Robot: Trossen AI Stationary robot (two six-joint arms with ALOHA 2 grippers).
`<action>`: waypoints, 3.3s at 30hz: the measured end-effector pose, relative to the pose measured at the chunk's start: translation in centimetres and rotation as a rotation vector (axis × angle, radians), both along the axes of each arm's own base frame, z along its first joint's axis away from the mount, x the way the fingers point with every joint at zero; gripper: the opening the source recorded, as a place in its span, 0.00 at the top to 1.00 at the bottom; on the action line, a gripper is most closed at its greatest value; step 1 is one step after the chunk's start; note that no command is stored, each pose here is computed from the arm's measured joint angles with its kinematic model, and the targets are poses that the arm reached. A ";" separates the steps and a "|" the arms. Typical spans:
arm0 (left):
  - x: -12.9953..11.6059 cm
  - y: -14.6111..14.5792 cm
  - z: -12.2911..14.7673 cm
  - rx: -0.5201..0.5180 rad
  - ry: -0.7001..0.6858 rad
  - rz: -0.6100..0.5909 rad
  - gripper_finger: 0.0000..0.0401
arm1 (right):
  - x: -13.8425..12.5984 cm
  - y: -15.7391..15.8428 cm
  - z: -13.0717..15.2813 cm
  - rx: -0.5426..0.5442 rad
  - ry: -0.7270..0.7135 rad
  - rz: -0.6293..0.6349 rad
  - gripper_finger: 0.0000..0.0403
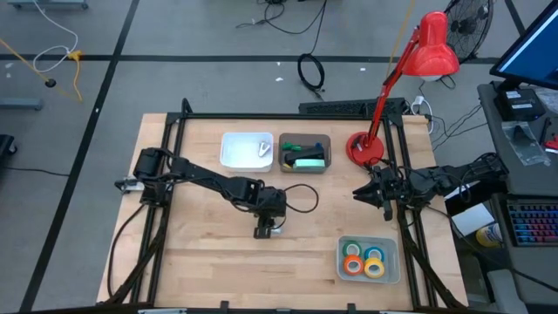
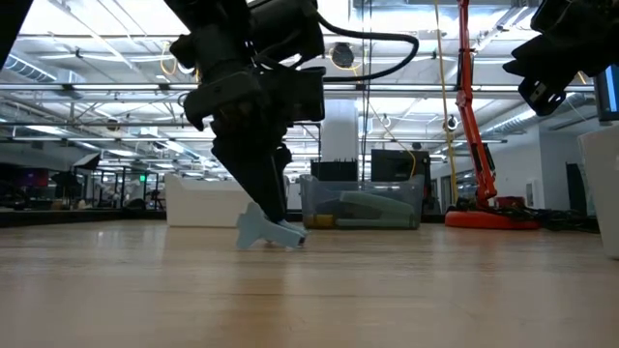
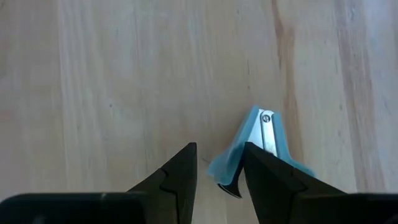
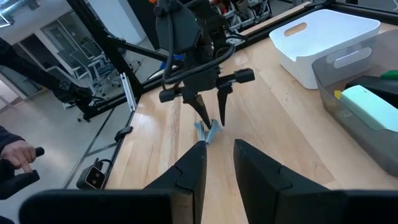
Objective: Pick and place Stapler, Stapler remover, tape
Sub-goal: Put the light blue staple remover into the white bin
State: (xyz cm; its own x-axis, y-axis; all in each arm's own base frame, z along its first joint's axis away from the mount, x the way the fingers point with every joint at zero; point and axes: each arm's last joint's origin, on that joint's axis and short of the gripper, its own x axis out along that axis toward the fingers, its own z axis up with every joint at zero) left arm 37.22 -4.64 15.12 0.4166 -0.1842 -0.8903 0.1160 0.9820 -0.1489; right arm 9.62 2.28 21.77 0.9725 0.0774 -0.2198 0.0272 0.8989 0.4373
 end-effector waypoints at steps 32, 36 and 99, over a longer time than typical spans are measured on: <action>0.1 0.8 0.1 -0.123 0.035 0.109 0.99 | 0.0 0.0 0.0 0.014 0.001 -0.003 0.82; 0.0 1.1 0.2 -0.131 0.040 0.135 0.99 | 0.0 0.0 0.0 0.025 0.002 -0.005 0.82; -6.1 16.6 6.4 0.243 0.187 1.181 1.00 | 0.1 0.0 -0.1 0.021 0.013 -0.006 0.82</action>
State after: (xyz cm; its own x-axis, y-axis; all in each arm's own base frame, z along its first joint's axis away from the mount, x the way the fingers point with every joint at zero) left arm 31.15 11.97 21.48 0.0769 0.4006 -0.9130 -0.8703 0.4738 0.1346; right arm 9.73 2.32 21.67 0.9700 0.0766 -0.2307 0.0382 0.8893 0.4557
